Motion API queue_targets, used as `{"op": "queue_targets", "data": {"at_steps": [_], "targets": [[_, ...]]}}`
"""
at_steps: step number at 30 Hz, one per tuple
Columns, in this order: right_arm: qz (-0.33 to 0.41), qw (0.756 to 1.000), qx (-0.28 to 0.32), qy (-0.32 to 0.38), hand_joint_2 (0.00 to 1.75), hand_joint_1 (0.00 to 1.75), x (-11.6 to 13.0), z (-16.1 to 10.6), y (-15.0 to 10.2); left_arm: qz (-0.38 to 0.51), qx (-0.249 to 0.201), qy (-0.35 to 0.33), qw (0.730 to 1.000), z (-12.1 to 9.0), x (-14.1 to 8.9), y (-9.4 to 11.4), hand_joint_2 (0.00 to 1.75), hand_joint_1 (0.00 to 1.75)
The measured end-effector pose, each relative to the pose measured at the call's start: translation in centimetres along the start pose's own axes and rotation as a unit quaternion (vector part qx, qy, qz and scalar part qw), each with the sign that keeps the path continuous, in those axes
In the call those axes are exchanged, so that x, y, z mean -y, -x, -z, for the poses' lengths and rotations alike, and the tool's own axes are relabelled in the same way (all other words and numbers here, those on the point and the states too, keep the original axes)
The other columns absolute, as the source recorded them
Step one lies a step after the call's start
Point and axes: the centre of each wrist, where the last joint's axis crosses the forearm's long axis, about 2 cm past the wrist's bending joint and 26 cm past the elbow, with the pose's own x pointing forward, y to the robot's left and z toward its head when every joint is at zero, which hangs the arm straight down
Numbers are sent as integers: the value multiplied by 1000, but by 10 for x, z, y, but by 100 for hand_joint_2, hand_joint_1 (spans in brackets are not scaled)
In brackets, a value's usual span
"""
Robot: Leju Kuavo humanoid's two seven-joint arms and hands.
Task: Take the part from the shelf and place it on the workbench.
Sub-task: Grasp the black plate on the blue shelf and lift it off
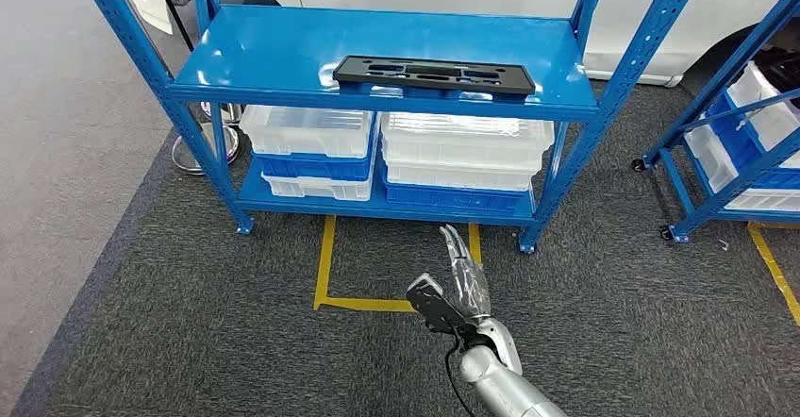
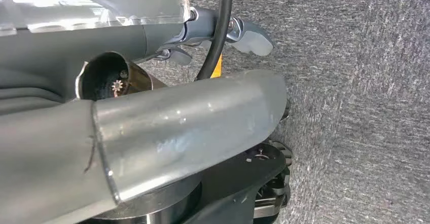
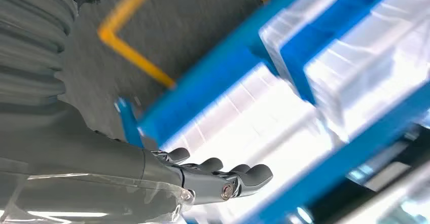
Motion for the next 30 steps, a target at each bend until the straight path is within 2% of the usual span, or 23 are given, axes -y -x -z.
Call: {"op": "queue_targets", "data": {"at_steps": [9,12,14,16,17,18,20,23,27,30], "targets": [[-20,1000,24,2,175,0,-1,3,-6,4,-1,0,1000,0,1,-1,0,0],[-94,993,75,1,175,0,-1,4,-19,18,-4,2,1000,0,1,-1,0,0],[-211,966,146,22,175,0,8,11,-40,35,-14,6,999,0,2,-2,0,0],[-347,912,205,76,175,0,24,25,-66,52,-26,9,998,1,4,-3,0,0],[-387,889,218,111,175,0,32,31,-78,59,-30,11,998,1,5,-3,0,0],[-403,876,226,140,175,0,39,36,-88,65,-32,13,997,0,6,-3,0,0],[-397,870,237,172,175,0,47,41,-103,72,-33,15,997,0,8,-3,0,0],[-389,864,267,177,175,0,46,38,-114,77,-32,16,996,1,11,-4,0,0],[-392,859,282,172,175,0,44,34,-115,76,-36,13,996,0,12,-4,0,0],[-396,862,263,177,175,0,42,33,-113,78,-48,4,996,0,13,-3,0,0]]}}
